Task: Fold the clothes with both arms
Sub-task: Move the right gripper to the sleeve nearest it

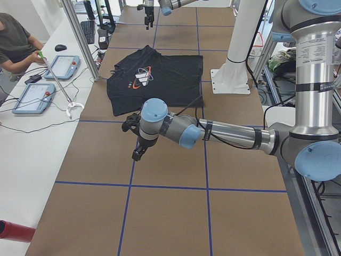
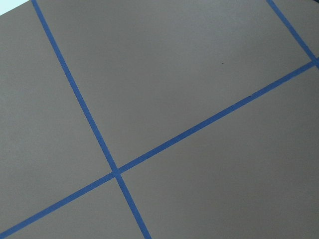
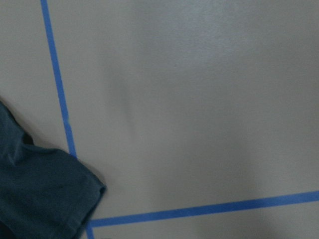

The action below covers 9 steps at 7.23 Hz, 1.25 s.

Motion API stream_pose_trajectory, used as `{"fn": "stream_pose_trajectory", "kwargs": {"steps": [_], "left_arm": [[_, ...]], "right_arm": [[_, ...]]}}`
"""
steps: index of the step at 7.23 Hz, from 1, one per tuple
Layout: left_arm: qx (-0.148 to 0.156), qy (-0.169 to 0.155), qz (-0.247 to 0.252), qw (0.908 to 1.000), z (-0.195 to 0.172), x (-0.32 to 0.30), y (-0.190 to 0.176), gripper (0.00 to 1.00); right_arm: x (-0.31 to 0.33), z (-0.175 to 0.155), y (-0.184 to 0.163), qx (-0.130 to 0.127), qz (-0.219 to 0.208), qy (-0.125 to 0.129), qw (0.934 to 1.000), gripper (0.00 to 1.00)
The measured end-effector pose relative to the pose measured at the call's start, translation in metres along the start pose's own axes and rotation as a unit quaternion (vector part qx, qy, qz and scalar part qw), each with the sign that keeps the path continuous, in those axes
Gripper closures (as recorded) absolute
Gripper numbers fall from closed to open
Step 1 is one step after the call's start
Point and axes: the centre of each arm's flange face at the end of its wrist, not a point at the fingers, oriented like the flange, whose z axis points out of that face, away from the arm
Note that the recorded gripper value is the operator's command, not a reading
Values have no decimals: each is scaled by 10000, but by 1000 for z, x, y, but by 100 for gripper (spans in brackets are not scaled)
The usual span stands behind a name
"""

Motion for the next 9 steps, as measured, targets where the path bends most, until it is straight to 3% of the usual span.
{"fn": "stream_pose_trajectory", "kwargs": {"steps": [3,6,7,9], "left_arm": [[14,4,19,10000,-2,3,0,0],[9,6,22,10000,-1,3,0,0],[8,9,21,10000,-1,3,0,0],[11,10,24,10000,-1,3,0,0]], "right_arm": [[-32,57,27,217,-233,97,9994,18],[-55,86,30,355,-503,250,9978,24],[-59,92,26,375,-567,298,9972,31],[-57,99,21,375,-677,380,9963,65]]}}
